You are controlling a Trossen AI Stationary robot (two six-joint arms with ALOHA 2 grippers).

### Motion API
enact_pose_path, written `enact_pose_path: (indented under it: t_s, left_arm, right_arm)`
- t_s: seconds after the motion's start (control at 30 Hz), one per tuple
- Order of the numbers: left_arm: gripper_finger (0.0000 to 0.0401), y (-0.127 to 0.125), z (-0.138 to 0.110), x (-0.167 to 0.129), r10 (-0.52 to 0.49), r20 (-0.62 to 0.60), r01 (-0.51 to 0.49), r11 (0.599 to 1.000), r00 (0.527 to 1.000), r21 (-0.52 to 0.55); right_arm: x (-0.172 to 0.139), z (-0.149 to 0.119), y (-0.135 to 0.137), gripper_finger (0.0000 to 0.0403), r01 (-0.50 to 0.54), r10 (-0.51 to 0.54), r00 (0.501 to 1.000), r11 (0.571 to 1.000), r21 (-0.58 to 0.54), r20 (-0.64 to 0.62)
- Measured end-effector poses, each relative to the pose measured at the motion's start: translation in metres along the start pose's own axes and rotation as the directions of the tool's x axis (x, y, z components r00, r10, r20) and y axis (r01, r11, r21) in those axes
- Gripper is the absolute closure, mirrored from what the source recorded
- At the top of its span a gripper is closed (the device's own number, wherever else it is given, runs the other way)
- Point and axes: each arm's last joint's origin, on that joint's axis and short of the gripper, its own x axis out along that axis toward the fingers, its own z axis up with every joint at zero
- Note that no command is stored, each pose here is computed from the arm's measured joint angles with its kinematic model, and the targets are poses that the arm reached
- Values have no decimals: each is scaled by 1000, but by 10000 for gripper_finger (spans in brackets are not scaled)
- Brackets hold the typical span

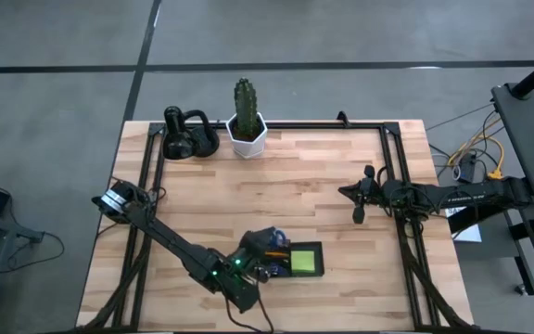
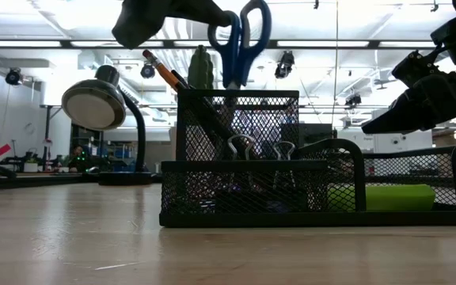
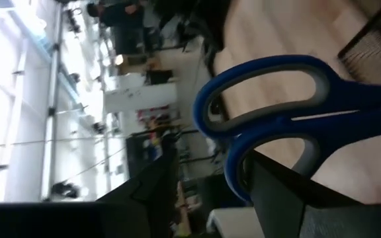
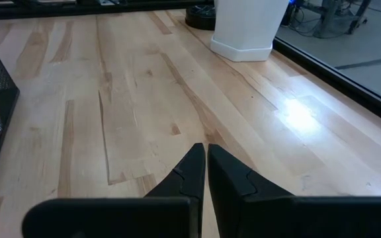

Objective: Pick and place office supplies into organizer
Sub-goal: Put the blue scissor into the desk organizer

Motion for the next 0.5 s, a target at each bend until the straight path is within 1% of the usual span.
enact_pose_path:
  t_s: [0.13,0.23,0.43,0.5]
  left_arm:
    - [244,-2,1,0,-61,56,64,997,997,-50]
    - [244,-3,1,-1,-65,59,70,995,996,-77]
    - [244,-4,2,-1,-81,75,87,993,994,-84]
    - [244,-4,2,-1,-88,80,98,988,993,-118]
  right_arm:
    - [0,0,0,394,0,0,1000,1000,1,0]
    - [0,0,0,394,0,0,1000,1000,0,0]
    - [0,0,0,394,0,0,1000,1000,1,0]
    - [0,0,0,394,0,0,1000,1000,0,0]
